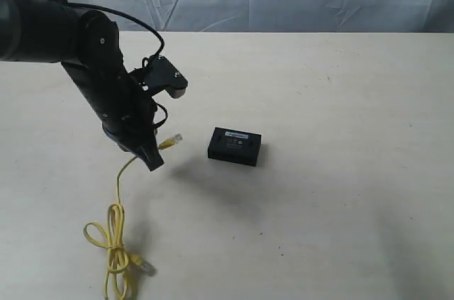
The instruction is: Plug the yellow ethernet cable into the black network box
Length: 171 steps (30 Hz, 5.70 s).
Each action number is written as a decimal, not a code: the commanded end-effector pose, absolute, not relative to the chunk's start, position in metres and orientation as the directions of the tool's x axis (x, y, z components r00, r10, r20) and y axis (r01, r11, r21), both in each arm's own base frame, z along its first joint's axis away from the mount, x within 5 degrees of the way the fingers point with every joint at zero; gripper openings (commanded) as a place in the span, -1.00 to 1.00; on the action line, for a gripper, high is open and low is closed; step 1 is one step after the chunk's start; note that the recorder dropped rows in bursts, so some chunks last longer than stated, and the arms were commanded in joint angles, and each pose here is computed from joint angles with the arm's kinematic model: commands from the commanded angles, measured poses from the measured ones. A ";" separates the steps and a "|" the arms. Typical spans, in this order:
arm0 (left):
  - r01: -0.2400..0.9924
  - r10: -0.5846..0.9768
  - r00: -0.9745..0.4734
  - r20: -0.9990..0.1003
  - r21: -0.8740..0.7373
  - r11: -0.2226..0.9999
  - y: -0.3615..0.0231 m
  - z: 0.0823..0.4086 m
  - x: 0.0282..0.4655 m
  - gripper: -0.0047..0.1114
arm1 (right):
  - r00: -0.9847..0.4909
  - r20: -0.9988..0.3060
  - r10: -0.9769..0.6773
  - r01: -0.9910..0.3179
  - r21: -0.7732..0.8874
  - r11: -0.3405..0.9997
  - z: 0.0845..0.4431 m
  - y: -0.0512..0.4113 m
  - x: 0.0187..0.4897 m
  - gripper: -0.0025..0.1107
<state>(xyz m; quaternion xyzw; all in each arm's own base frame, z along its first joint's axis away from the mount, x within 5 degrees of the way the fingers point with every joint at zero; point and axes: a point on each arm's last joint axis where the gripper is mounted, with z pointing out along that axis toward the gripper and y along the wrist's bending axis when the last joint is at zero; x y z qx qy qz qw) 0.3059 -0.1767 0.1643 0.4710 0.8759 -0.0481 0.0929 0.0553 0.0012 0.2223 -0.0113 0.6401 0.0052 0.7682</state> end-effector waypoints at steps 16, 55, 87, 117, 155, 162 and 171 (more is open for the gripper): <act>0.804 0.754 -0.563 -0.339 -0.013 0.595 -0.163 0.154 0.268 -0.92 | -0.667 -0.730 0.149 -0.054 0.247 0.968 0.275 0.023 0.164 -0.97; 0.809 0.742 -0.575 -0.344 -0.104 0.578 -0.172 0.132 0.269 -0.92 | -0.910 -0.219 -0.352 -0.413 0.409 0.814 0.116 0.202 0.372 -0.97; 0.924 0.856 -0.382 -0.348 -0.114 0.366 -0.202 0.124 0.311 -0.92 | -0.911 -0.238 -0.336 -0.408 0.405 0.818 0.117 0.202 0.374 -0.97; 0.939 0.853 -0.339 -0.398 -0.085 0.333 -0.205 0.125 0.314 -0.92 | -0.923 -0.222 -0.315 -0.384 0.443 0.810 0.118 0.205 0.373 -0.97; 0.791 0.754 -0.567 -0.331 0.038 0.611 -0.164 0.185 0.323 -0.59 | -0.921 -0.309 -0.235 -0.339 0.346 0.875 0.216 0.150 0.366 -0.97; 0.303 0.268 -0.815 -0.513 0.016 0.953 -0.040 0.301 0.271 -0.91 | -0.760 -0.595 -0.261 -0.397 0.107 0.912 0.296 0.088 0.263 -0.97; 0.174 0.098 -0.442 -0.892 0.022 0.985 -0.016 0.335 0.140 -0.91 | -0.400 -0.911 -0.100 -0.349 0.050 0.936 0.298 0.042 0.119 -0.97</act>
